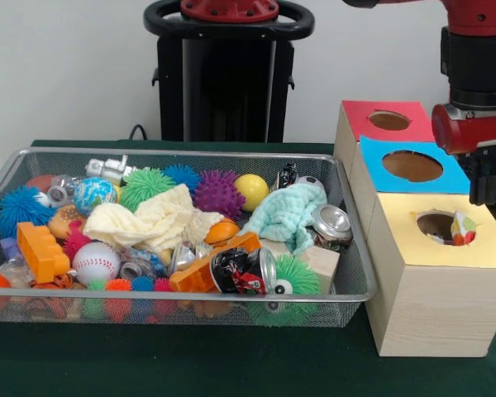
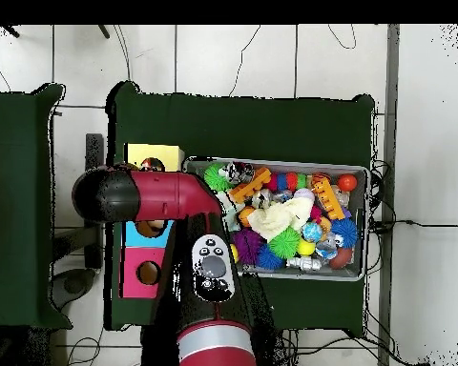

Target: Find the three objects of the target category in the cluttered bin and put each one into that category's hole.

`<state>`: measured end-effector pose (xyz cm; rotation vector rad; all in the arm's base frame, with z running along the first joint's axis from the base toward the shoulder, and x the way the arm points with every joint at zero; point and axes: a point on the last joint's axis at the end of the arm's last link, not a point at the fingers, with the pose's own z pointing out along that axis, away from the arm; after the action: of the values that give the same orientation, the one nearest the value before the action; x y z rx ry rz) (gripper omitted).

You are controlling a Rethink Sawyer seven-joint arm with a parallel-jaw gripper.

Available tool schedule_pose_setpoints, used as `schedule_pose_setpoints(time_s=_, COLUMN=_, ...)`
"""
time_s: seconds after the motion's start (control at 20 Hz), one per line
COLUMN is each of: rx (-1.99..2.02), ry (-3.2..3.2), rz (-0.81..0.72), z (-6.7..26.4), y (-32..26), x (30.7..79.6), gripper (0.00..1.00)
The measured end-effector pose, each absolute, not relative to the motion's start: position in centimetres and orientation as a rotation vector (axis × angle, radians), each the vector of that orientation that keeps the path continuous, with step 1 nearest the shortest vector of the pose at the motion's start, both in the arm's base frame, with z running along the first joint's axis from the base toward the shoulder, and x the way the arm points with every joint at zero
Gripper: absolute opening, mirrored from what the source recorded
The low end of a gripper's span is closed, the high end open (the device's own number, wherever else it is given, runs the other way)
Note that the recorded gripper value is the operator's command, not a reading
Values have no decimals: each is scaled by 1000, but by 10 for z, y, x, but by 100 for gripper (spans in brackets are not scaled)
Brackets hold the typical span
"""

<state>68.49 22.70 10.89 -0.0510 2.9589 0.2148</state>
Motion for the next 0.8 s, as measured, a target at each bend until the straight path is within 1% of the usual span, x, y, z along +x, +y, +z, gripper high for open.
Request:
schedule_pose_setpoints(time_s=0.45, rx=-45, ry=2955, rz=176, z=111, y=219, x=685, gripper=0)
schedule_pose_setpoints(time_s=0.8, rx=-42, ry=2955, rz=155, z=94, y=215, x=696, gripper=0)
